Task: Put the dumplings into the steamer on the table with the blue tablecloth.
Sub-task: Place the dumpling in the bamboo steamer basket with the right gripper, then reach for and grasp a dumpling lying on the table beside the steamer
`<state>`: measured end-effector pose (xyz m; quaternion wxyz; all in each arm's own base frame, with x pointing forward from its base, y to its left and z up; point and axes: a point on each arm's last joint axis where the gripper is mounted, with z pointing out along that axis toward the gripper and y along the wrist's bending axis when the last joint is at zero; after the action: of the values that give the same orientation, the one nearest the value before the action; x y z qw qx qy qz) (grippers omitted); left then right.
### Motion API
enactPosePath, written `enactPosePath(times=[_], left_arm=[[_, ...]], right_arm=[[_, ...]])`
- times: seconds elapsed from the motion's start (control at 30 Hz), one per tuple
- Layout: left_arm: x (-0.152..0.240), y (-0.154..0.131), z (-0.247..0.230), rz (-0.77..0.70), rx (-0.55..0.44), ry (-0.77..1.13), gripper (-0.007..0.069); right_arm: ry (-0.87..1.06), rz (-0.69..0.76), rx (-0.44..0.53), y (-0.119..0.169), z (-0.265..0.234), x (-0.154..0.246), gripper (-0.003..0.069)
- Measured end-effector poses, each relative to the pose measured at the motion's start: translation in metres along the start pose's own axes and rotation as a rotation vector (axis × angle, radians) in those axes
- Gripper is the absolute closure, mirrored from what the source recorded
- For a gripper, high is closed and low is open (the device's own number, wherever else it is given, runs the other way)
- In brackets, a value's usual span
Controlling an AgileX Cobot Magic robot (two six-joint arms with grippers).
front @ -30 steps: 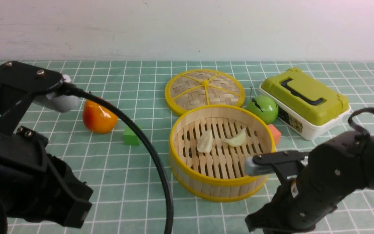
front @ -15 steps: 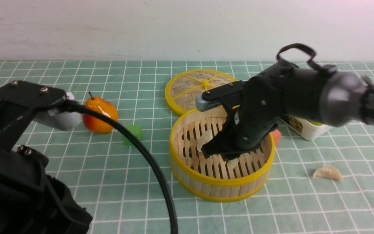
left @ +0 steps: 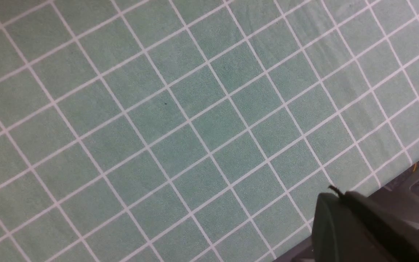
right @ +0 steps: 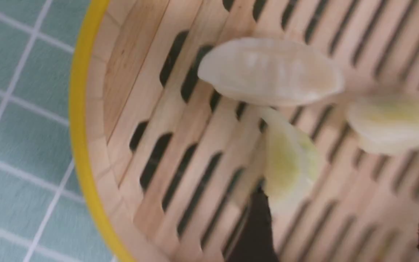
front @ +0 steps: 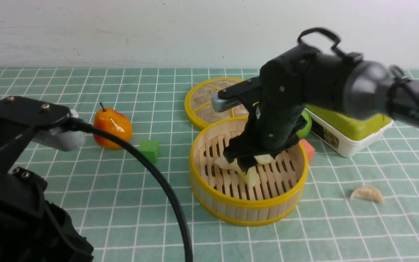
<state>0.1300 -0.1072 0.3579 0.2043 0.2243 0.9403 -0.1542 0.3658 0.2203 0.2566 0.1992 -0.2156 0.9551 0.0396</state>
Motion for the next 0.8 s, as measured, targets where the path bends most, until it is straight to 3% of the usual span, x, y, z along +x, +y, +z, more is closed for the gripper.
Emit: enactPosePath(times=[0.17, 0.37, 0.6, 0.8], left_arm=[[0.0, 0.001, 0.0, 0.002, -0.006, 0.0, 0.0621], [0.0, 0.001, 0.0, 0.004, -0.008, -0.001, 0.0619], [-0.002, 0.0, 0.0, 0.008, -0.005, -0.021, 0.0615], [-0.002, 0.0, 0.0, 0.008, -0.005, -0.023, 0.0608]], right_arm=[[0.017, 0.091, 0.021, -0.055, -0.036, 0.022, 0.0087], [0.186, 0.139, 0.058, -0.128, -0.015, 0.088, 0.0112], [0.164, 0.149, 0.074, -0.163, 0.011, 0.104, 0.0127], [0.128, 0.128, 0.084, -0.169, 0.037, 0.101, 0.013]])
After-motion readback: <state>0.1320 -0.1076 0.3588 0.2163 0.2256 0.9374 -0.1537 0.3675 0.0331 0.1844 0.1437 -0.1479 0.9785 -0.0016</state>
